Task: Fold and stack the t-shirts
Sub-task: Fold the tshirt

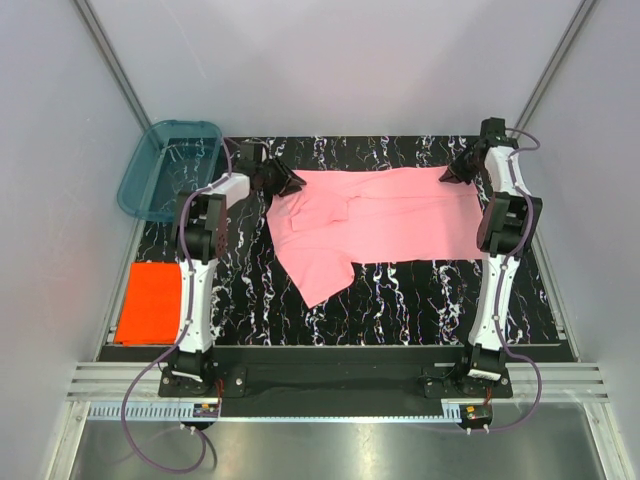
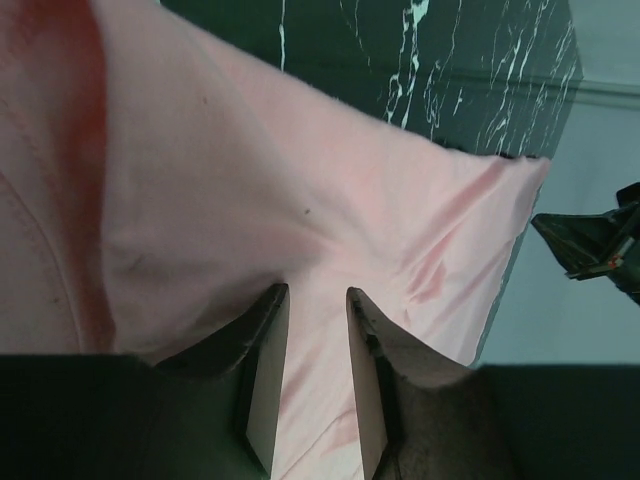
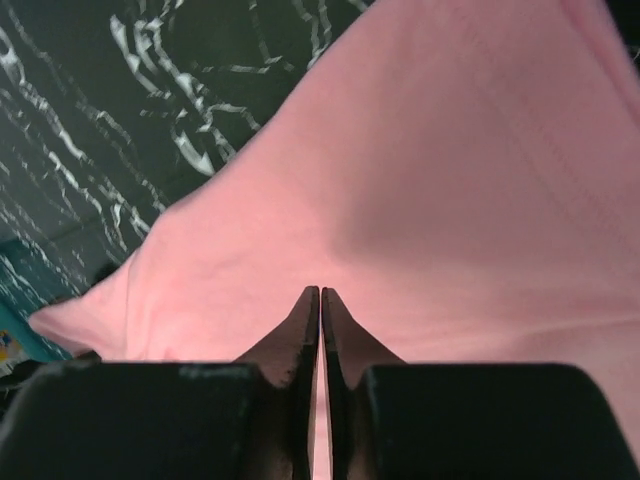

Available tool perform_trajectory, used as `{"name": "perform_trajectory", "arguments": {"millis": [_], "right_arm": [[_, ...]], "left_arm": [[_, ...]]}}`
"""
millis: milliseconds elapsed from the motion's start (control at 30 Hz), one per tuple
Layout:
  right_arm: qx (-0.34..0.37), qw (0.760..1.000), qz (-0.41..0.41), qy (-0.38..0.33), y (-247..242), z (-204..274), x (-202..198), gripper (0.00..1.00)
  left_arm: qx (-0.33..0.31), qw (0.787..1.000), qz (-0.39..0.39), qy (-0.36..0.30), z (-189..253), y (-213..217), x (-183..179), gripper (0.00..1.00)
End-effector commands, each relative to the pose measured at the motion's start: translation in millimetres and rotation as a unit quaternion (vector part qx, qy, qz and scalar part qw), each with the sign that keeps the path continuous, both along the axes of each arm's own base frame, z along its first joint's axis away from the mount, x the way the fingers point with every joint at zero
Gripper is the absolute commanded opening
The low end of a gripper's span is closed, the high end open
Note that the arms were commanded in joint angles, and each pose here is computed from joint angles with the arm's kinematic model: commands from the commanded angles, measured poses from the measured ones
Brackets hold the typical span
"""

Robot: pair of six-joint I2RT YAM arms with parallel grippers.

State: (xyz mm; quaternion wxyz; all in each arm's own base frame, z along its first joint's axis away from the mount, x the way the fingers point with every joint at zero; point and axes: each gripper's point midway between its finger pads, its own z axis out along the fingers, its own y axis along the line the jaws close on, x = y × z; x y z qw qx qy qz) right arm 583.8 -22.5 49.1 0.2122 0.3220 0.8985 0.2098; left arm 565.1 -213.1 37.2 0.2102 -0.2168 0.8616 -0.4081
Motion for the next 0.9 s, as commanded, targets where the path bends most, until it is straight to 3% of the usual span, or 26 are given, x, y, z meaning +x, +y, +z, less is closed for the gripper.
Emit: {"name": "perform_trajectory", "arguments": {"millis": [0,267,433,467,567,600,667,700,767,833,867], "right_arm": [[0.021,0.999,-0.032,-0.017,-8.6,-10.6,18.3,0.09],[0.043,0.998,-0.042,-0.014,-5.3,-41.8,34.2,0.12],[0.065,0.996,-0.028,-0.049,3.7,-6.0,44.5,0.19],[0.062,0.996,-0.023,-0.066,5.0,17.7,45.2,0.25],[0.054,0.995,-0.015,-0.083,6.2,62.9,34.5,0.33],[0.047,0.995,-0.013,-0.084,5.6,72.7,29.7,0.41],[0.023,0.996,-0.009,-0.081,2.3,101.0,12.2,0.5],[0.018,0.997,-0.004,-0.075,2.5,106.1,4.7,0.57],[-0.001,0.998,0.006,-0.066,1.9,127.0,-17.2,0.62],[0.001,0.999,0.013,-0.038,5.4,123.7,-38.0,0.67],[0.002,0.999,0.02,-0.028,9.9,129.3,-55.9,0.69]], "left_arm": [[-0.023,0.999,0.022,-0.02,-0.9,2.7,22.4,0.35],[-0.03,0.998,0.044,-0.039,-0.5,20.5,49.6,0.36],[-0.002,0.997,0.025,-0.072,36.4,25.6,48.6,0.42],[0.003,0.997,0.021,-0.078,45.0,25.7,45.6,0.43],[0.034,0.993,0.002,-0.115,94.0,22.9,28.6,0.47],[0.042,0.99,-0.002,-0.131,124.6,22.9,17.7,0.49],[0.07,0.988,-0.013,-0.134,133.8,20.7,-3.7,0.54],[0.075,0.985,-0.021,-0.157,161.2,16.0,-17.6,0.54],[0.085,0.987,-0.03,-0.135,154.5,15.7,-46.4,0.55],[0.088,0.984,-0.039,-0.151,180.4,10.5,-78.8,0.55],[0.094,0.987,-0.047,-0.124,159.6,10.8,-102.1,0.55]]}}
